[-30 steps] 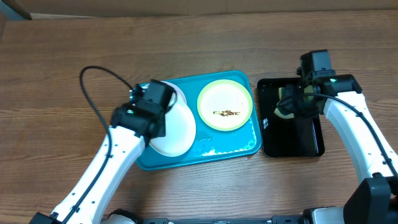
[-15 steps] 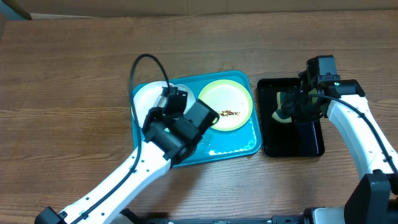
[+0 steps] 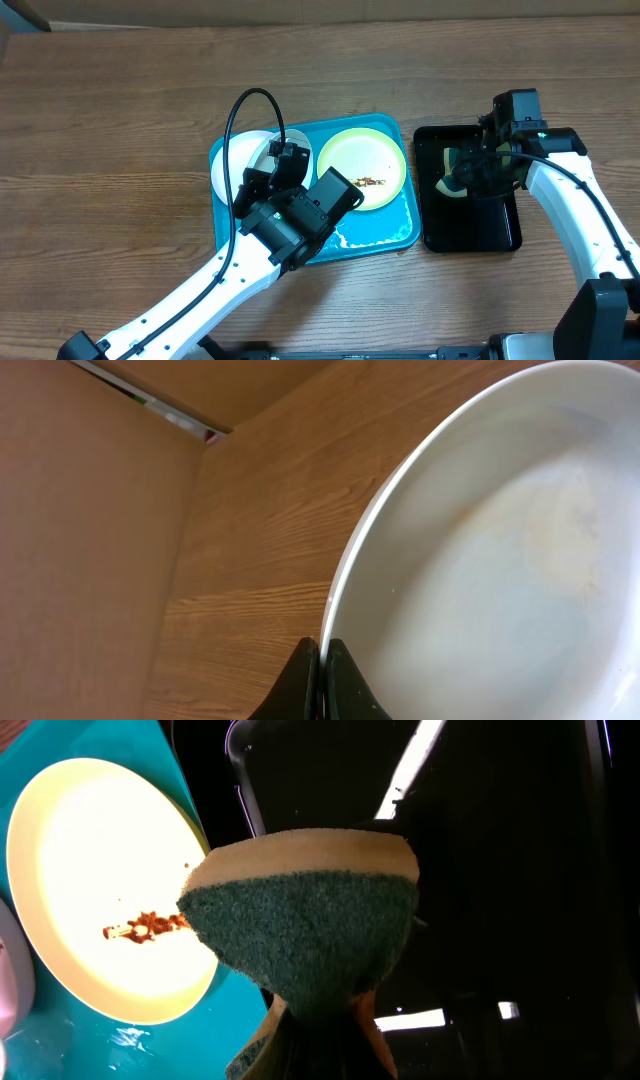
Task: Clean dirty plates on tray and stack at the side
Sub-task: 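Lift the cleaned white plate with the left gripper and carry it left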
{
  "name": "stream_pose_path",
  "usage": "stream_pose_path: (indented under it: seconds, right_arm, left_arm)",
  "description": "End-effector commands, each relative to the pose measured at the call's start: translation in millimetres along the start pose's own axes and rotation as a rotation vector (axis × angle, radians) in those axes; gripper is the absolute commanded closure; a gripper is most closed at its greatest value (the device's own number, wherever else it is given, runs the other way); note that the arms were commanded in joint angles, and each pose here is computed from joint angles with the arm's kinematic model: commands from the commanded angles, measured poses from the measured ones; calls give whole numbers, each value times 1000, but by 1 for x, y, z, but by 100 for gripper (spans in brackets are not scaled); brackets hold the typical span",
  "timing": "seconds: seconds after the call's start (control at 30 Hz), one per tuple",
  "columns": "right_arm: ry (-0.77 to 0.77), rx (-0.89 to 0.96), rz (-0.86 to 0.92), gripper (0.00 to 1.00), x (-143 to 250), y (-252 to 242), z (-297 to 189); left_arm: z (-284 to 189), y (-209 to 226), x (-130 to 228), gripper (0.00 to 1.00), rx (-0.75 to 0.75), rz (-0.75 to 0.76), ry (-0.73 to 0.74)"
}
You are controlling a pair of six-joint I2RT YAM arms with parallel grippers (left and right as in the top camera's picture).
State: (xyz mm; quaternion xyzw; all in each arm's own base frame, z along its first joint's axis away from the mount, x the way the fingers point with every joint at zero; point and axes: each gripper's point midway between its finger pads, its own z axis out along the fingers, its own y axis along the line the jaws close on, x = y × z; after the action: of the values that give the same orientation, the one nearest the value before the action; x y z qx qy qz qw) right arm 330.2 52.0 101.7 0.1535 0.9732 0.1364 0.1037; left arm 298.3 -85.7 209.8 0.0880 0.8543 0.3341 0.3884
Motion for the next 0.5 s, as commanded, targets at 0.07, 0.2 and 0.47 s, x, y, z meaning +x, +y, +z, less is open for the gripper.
stream_pose_path:
  seconds: [0.07,0.2,0.47]
  right_arm:
    - [-13,-11,-5,96,-1,1,-3]
    - [-13,-11,-5,96,-1,1,-3]
    - [-12,-11,-5,96,0,1,-3]
  left_arm:
    - [-4,7,-11,96,-32,-16,-32]
    - [-3,5,-10,96,-18,-31,-25]
    - [18,-17,15,96,198,-119,164]
